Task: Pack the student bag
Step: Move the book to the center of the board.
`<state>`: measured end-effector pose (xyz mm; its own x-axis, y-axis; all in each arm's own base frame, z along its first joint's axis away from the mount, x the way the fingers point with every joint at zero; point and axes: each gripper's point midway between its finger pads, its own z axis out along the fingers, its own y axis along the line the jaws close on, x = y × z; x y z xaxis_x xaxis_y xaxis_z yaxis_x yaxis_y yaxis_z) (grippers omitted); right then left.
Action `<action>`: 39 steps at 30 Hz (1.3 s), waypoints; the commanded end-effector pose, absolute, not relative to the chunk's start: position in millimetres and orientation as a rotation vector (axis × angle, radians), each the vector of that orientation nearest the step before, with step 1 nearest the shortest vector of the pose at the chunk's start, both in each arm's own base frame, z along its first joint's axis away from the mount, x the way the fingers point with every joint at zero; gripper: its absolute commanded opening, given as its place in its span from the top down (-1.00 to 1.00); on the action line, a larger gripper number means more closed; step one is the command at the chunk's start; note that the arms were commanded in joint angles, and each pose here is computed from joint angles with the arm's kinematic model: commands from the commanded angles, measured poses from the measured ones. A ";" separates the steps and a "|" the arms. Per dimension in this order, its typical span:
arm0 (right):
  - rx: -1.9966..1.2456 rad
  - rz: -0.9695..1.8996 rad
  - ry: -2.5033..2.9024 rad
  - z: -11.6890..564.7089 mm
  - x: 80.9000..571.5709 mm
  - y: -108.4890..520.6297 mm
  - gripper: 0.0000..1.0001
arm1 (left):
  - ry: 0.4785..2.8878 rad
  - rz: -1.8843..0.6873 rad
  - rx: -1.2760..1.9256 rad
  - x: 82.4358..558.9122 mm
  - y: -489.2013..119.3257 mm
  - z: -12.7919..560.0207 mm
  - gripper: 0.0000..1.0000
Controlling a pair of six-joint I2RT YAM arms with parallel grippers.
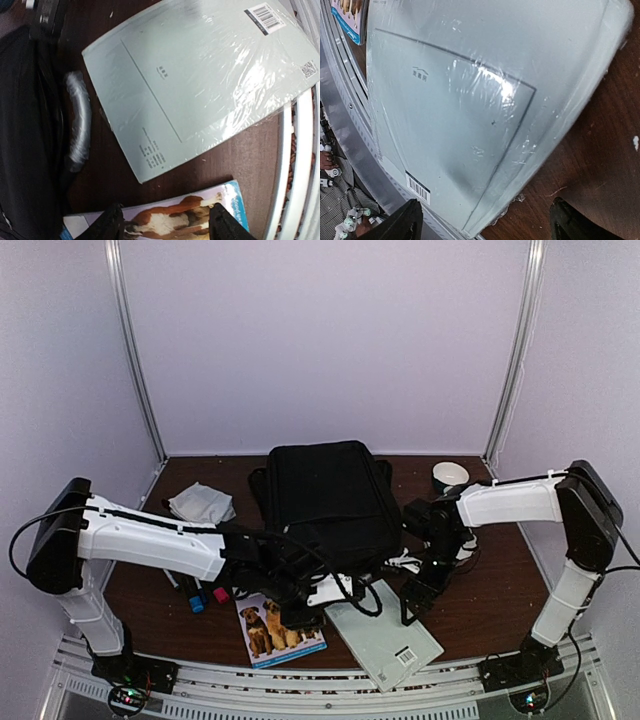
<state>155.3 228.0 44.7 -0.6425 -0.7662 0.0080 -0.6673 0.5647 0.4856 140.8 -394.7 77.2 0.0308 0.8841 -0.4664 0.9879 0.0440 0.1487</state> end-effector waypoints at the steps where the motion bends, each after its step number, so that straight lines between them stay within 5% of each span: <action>1: 1.154 -0.721 -2.539 40.4 151.2 233.6 -0.76 | 1.567 -0.169 1.941 160.6 -418.9 84.5 -0.21; 21: 1.033 -0.910 -2.431 30.1 150.8 246.9 -0.70 | 1.265 0.034 2.089 173.3 -445.1 48.3 -0.16; 39: 1.220 -1.281 -2.479 101.0 174.3 287.2 -0.54 | 1.247 0.084 1.592 210.7 -450.8 163.1 -0.07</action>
<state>153.3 251.9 62.0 -0.6876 -0.7256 -0.0257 -0.5312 0.4786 0.6991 204.8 -415.6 84.0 0.4377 0.8564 -0.2737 0.7019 -0.1353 0.6993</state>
